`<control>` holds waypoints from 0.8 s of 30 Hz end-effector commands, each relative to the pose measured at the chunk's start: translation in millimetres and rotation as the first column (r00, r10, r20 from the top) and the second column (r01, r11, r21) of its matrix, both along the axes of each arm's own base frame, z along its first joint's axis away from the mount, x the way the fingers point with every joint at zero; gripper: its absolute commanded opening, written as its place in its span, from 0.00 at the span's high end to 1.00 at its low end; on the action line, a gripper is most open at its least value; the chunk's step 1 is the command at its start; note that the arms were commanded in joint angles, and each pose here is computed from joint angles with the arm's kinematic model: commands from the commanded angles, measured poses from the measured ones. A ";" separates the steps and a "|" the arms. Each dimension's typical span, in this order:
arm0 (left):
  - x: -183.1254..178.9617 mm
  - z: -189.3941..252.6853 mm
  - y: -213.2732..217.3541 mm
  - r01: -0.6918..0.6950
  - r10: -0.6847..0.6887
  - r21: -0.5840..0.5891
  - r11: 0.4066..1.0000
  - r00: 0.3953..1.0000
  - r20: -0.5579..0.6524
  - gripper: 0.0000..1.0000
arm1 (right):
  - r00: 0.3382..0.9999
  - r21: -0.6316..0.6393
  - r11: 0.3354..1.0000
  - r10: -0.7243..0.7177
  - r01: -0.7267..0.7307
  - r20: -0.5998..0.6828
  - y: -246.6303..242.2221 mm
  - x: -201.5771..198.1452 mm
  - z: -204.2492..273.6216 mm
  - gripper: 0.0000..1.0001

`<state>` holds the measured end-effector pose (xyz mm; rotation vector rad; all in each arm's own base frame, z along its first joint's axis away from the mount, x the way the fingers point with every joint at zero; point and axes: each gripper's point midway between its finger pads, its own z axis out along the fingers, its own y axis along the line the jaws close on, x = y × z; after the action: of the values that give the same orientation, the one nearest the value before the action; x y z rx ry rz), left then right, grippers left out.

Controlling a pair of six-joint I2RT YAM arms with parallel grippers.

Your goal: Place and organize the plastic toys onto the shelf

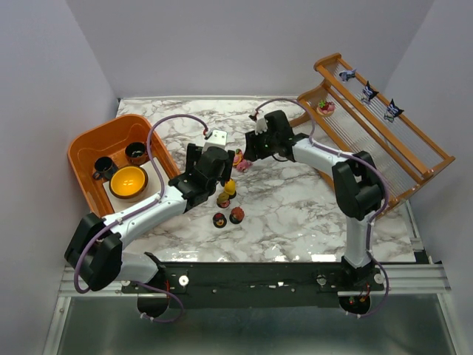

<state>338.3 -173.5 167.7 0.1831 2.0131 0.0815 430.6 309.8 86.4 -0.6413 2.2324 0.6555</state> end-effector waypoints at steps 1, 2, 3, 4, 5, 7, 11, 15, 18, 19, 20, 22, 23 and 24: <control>-1.4 10.2 -1.6 -0.001 0.002 -0.032 0.999 0.999 0.032 0.01 | 0.999 0.045 0.998 -0.038 0.039 -0.039 10.8 7.6 -10.1 0.47; -1.2 10.5 -1.4 -0.001 0.002 -0.029 1.000 0.999 0.034 0.01 | 0.998 0.044 0.998 -0.039 0.042 -0.048 10.9 6.8 -14.0 0.48; -1.9 9.9 -2.1 0.003 -0.002 -0.027 1.000 0.999 0.032 0.01 | 0.998 0.048 0.998 -0.037 0.040 -0.059 11.5 4.9 -17.7 0.51; -1.8 10.7 -1.0 -0.002 0.002 -0.024 1.000 0.999 0.036 0.01 | 0.997 0.054 0.998 -0.033 0.036 -0.063 12.8 4.4 -19.5 0.51; -1.6 11.0 -1.1 -0.001 0.002 -0.024 1.000 0.999 0.037 0.01 | 0.997 0.057 0.998 -0.031 0.035 -0.068 13.4 3.6 -21.3 0.52; -1.5 10.2 -0.8 -0.002 0.002 -0.021 1.000 0.999 0.036 0.01 | 0.997 0.072 0.997 -0.033 0.039 -0.075 15.3 3.3 -22.9 0.54; -2.1 9.7 -1.0 0.000 0.001 -0.016 1.000 0.999 0.036 0.01 | 0.995 0.074 0.996 -0.044 0.050 -0.086 16.1 4.5 -30.1 0.57; -2.3 9.8 -1.1 0.001 -0.001 -0.013 1.000 0.999 0.037 0.01 | 0.993 0.063 0.995 -0.070 0.076 -0.098 13.4 7.0 -38.8 0.60; -2.4 10.0 -1.7 0.004 -0.003 -0.012 1.000 0.999 0.038 0.01 | 0.992 0.061 0.995 -0.066 0.073 -0.110 12.9 4.0 -42.5 0.62; -2.4 10.1 -1.7 0.004 -0.003 -0.012 1.000 0.999 0.038 0.01 | 0.992 0.062 0.995 -0.066 0.073 -0.112 12.7 3.0 -42.4 0.62; -3.0 10.1 -2.7 0.007 -0.006 -0.012 1.000 0.999 0.038 0.01 | 0.991 0.061 0.995 -0.066 0.073 -0.113 12.0 1.9 -42.9 0.63; -3.0 10.1 -2.7 0.007 -0.007 -0.011 1.000 0.999 0.038 0.01 | 0.991 0.060 0.995 -0.066 0.073 -0.118 9.4 -3.3 -41.6 0.65; -3.3 10.6 -3.1 0.009 -0.008 -0.012 1.000 0.999 0.039 0.01 | 0.990 0.061 0.995 -0.069 0.077 -0.122 8.2 -5.8 -41.2 0.66; -3.3 10.6 -3.1 0.009 -0.008 -0.012 1.000 0.999 0.039 0.01 | 0.989 0.057 0.995 -0.070 0.078 -0.134 5.3 -11.6 -45.1 0.67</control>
<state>335.6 -176.8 170.3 0.1989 2.0053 0.0742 433.3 319.4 51.3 -0.5124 2.3053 0.7275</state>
